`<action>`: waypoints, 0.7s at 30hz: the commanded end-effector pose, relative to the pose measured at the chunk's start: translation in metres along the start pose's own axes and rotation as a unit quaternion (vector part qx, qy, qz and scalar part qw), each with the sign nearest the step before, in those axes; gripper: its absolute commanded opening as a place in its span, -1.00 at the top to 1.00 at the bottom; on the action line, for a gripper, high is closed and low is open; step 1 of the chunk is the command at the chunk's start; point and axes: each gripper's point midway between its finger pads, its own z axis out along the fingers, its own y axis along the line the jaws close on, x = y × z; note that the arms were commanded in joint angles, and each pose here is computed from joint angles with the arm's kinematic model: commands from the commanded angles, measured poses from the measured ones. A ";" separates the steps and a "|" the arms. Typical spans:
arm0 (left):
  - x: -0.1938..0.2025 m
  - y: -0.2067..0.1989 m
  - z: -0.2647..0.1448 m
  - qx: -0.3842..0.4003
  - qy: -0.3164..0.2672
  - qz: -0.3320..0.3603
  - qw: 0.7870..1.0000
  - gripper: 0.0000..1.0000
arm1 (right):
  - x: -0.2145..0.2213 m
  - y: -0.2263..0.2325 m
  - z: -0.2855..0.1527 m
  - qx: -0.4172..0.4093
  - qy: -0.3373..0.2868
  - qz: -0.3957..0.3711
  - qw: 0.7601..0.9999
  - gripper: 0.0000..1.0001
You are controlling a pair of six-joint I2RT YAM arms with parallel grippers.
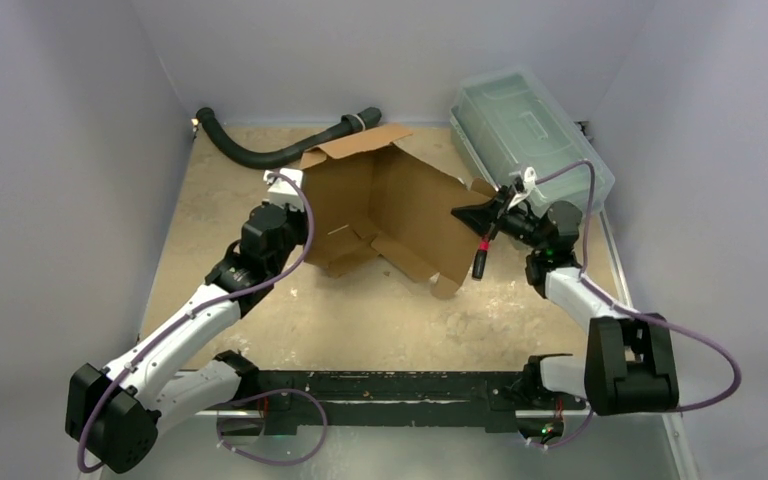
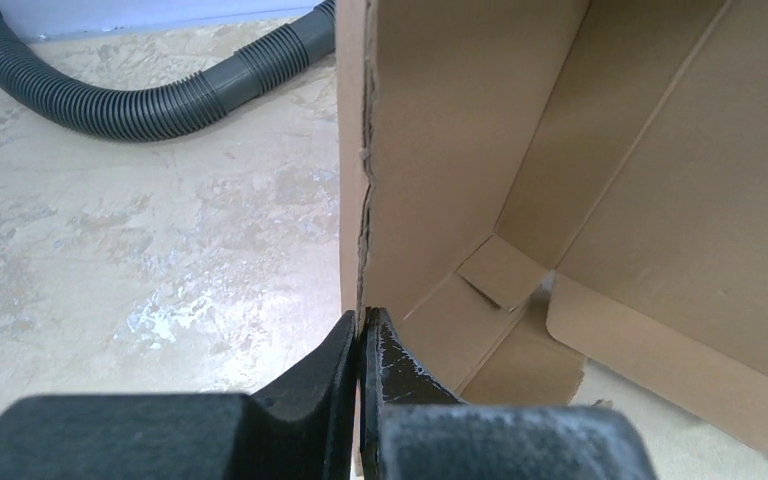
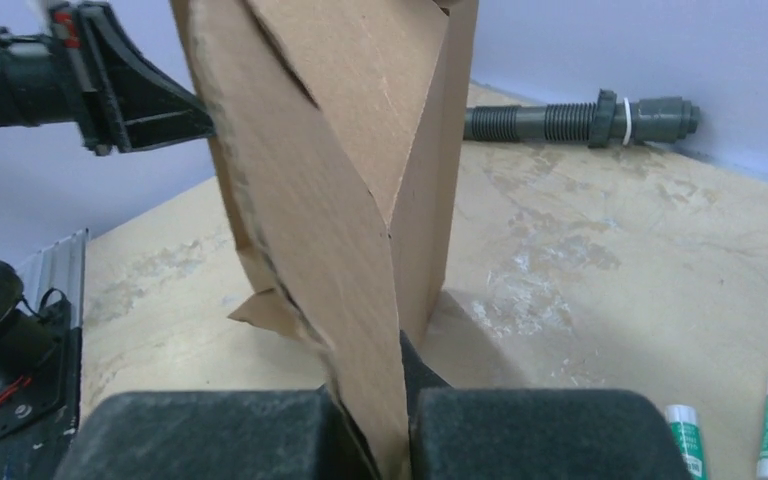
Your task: Fold the paper box
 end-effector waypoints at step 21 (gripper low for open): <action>-0.023 -0.014 0.027 0.028 -0.008 -0.017 0.999 0.87 | -0.038 0.054 -0.007 -0.107 0.024 -0.083 0.990 1.00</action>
